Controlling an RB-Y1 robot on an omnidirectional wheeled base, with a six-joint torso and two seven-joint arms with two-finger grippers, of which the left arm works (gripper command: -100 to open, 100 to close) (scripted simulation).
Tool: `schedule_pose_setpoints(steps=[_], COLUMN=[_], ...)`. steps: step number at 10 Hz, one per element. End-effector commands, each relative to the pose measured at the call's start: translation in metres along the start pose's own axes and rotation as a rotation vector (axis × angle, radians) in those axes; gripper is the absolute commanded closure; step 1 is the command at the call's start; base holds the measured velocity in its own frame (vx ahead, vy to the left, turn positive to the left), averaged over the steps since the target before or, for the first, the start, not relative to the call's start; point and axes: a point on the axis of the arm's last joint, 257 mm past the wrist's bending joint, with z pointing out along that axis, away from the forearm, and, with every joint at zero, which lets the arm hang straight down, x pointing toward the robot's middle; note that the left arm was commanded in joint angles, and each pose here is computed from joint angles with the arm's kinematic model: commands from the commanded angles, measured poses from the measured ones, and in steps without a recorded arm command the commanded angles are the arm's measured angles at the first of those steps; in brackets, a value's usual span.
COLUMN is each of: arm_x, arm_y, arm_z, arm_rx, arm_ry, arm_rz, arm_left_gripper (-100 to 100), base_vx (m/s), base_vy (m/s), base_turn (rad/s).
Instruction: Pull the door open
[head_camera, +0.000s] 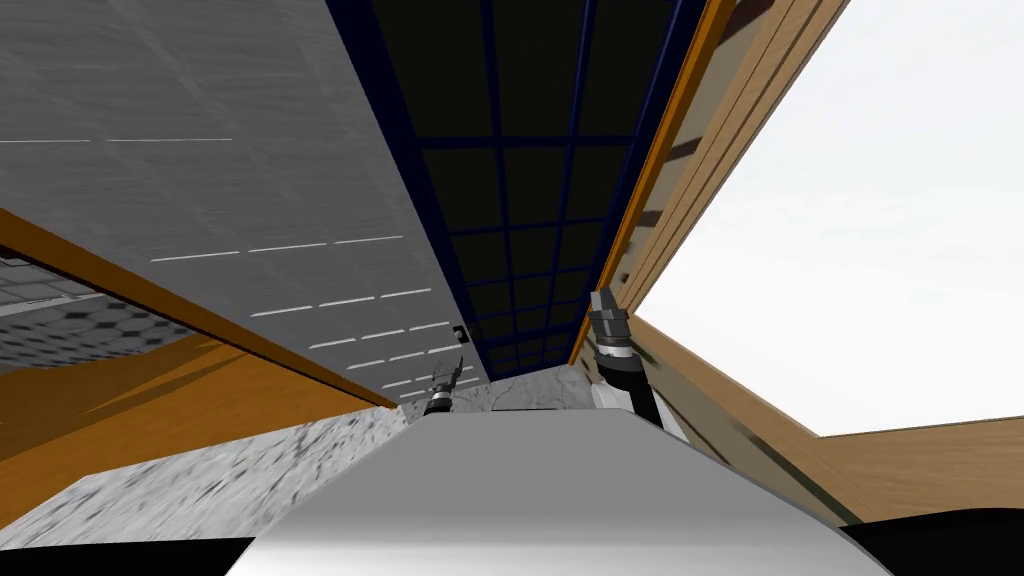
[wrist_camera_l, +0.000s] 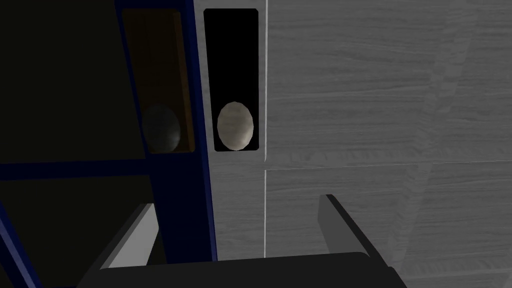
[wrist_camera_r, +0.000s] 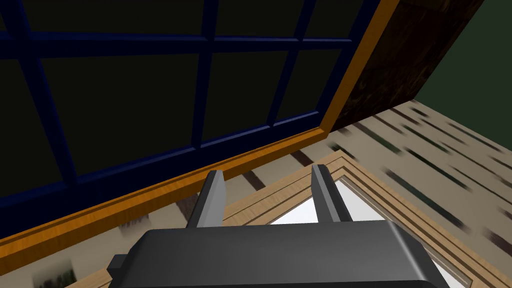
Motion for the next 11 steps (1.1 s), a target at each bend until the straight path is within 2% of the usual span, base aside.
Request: schedule_pose_setpoints(steps=[1,3,6,11], arm_x=[0.007,0.014,0.028,0.049], arm_y=[0.014,0.029,0.065,0.135], arm_z=[-0.0087,-0.0177,-0.0389,-0.0860], arm_rx=[-0.020,-0.044,-0.104,-0.241], arm_ry=[0.021,0.042,0.088,0.173], arm_rz=[0.012,0.024,0.050,0.092], arm_left_gripper=[-100,-100,-100,-100], base_vx=[-0.096,-0.169,-0.194,-0.181], base_vy=[0.013,0.009,0.030,0.035], base_turn=[0.055,0.033,0.023,0.000])
